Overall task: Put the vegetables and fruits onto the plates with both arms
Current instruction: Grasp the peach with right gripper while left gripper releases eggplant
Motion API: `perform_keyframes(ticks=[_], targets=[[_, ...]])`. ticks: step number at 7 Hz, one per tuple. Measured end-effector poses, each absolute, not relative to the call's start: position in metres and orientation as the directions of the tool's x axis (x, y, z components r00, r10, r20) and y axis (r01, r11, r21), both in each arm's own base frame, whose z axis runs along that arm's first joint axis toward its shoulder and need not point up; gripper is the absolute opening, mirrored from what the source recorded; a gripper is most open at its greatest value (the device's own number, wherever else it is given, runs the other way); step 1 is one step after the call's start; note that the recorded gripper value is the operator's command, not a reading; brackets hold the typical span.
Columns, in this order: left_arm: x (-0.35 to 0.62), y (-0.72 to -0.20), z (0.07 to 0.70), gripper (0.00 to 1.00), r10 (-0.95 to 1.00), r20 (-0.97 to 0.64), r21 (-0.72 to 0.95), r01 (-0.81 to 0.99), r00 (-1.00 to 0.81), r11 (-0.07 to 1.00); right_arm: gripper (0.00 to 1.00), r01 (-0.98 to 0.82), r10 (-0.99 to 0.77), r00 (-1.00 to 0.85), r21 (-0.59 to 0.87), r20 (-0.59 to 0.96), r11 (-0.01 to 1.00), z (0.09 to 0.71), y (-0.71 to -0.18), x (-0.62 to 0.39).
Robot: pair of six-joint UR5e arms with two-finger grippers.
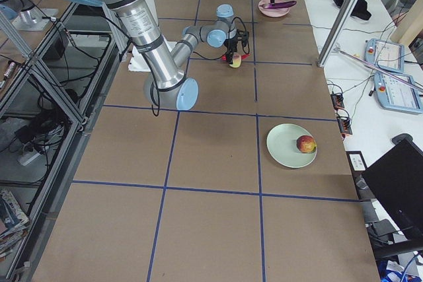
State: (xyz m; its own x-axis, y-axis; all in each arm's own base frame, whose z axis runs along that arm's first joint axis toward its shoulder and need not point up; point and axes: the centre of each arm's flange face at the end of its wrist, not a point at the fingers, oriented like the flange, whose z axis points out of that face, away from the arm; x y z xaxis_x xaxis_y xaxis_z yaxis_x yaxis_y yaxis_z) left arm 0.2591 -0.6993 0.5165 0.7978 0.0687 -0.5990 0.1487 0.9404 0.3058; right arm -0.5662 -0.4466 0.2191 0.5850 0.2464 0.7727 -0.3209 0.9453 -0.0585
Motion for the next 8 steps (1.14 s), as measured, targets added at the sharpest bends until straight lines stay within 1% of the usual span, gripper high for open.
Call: perform_keyframes(ticks=[6, 7, 8], targets=[[0.257, -0.694, 0.504, 1.00, 0.081, -0.620, 0.333, 0.168, 0.781, 0.928, 0.99, -0.324, 0.260, 0.610, -0.064, 0.748, 0.944, 0.218, -0.464, -0.596], [0.256, -0.692, 0.502, 1.00, 0.083, -0.621, 0.337, 0.170, 0.779, 0.926, 0.78, -0.324, 0.263, 0.617, -0.065, 0.742, 0.944, 0.221, -0.466, -0.600], [0.255, -0.690, 0.500, 1.00, 0.082, -0.625, 0.338, 0.174, 0.777, 0.925, 0.14, -0.323, 0.266, 0.625, -0.067, 0.734, 0.944, 0.225, -0.467, -0.604]])
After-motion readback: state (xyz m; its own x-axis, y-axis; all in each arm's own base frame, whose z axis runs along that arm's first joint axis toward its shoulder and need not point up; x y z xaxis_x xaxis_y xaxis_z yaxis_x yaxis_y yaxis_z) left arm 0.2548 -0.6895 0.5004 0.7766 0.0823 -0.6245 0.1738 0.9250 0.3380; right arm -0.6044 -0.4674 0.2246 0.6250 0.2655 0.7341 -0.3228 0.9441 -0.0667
